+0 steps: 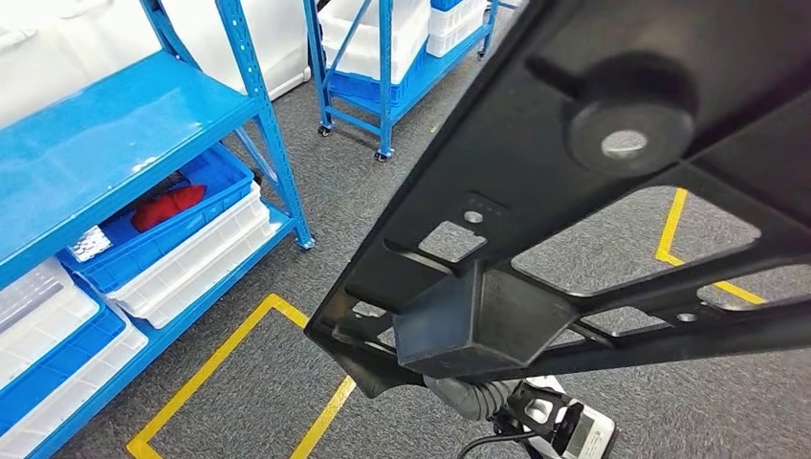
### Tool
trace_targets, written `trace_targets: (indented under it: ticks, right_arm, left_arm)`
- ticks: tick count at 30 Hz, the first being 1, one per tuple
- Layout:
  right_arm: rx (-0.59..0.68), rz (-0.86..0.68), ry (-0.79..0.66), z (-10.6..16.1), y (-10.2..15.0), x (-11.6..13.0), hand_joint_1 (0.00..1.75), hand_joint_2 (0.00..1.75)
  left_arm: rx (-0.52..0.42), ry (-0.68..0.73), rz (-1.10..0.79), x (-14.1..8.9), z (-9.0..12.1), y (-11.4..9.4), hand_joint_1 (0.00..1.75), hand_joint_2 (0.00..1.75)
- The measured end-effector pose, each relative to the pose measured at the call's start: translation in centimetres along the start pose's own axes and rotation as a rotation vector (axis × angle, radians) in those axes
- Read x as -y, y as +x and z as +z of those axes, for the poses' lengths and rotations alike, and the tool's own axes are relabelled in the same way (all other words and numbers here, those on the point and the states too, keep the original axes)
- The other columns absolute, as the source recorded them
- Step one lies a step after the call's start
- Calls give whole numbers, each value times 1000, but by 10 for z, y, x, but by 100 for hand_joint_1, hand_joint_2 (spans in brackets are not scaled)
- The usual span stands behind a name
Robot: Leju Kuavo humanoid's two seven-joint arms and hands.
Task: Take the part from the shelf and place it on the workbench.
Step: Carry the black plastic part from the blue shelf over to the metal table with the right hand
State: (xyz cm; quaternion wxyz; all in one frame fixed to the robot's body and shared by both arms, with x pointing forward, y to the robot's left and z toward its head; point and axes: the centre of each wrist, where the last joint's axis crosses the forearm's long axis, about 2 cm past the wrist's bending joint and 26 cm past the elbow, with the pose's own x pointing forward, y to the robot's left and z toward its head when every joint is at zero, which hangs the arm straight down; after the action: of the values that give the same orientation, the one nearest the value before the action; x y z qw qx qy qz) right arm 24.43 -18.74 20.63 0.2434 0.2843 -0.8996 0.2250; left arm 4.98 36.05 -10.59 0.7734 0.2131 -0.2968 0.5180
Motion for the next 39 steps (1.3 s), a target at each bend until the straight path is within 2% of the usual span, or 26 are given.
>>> trace_targets:
  ticks: [8, 13, 24, 33, 39]
  right_arm:
    - [31, -1, -48, -2, 0, 5, 175, 175]
    - [15, 42, -87, 5, 2, 7, 175, 175]
    - [-38, 127, -130, 22, 5, 6, 175, 175]
    - [-104, 144, -184, 33, 9, 3, 175, 175]
    - [-105, 154, -197, 36, 14, 1, 175, 175]
  left_arm:
    - [62, -1, -2, -8, -13, 19, 0, 0]
    - [74, -24, -15, -8, -14, 22, 0, 0]
    - [62, -52, -40, -9, -10, 15, 0, 0]
    - [-49, -23, -60, -6, 3, -5, 0, 0]
    - [-69, -28, -59, -3, 7, -11, 0, 0]
